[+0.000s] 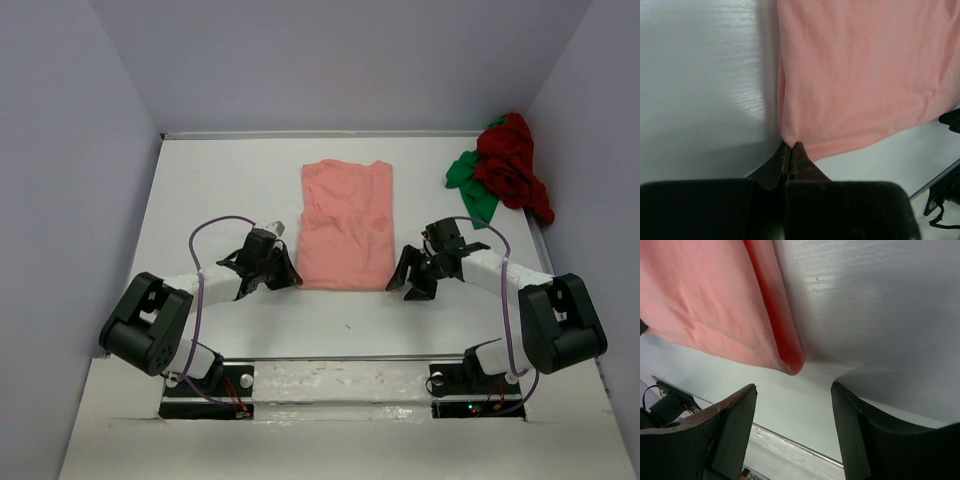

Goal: Fold and stack the t-shirts
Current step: Fold the tshirt

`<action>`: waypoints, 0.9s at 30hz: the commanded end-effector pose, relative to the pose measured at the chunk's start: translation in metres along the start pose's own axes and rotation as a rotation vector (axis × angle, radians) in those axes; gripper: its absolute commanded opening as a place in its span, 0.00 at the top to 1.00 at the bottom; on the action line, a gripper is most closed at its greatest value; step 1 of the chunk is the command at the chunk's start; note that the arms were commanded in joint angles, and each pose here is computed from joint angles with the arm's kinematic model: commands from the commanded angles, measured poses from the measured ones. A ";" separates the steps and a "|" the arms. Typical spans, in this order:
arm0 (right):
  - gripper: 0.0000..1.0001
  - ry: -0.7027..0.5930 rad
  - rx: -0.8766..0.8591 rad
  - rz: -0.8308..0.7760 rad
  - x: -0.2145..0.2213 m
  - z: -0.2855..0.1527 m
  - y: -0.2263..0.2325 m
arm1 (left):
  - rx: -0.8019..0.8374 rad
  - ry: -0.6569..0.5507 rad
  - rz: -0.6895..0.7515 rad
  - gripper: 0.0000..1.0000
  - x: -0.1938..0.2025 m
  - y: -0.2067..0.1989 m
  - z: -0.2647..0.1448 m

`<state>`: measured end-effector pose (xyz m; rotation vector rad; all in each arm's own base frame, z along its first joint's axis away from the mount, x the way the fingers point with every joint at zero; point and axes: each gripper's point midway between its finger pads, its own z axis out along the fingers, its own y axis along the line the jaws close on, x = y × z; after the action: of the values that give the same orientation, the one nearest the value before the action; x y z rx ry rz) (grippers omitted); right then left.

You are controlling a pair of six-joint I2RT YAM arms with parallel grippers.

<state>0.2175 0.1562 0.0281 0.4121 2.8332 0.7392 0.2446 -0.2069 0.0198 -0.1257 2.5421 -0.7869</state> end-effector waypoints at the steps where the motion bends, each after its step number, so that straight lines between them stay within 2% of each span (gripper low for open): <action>1: 0.32 -0.013 0.029 0.010 0.001 0.012 -0.012 | -0.033 0.017 0.018 1.00 0.002 0.005 0.003; 18: 0.38 -0.049 0.102 0.054 -0.005 0.027 -0.030 | -0.045 0.020 0.016 1.00 0.005 0.008 0.000; 27: 0.53 -0.038 0.157 0.069 0.003 0.024 -0.043 | -0.049 0.022 0.018 1.00 0.006 0.009 0.001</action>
<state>0.2358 0.1658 0.0230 0.4951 2.7601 0.8023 0.2461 -0.2084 0.0198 -0.1230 2.5420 -0.7884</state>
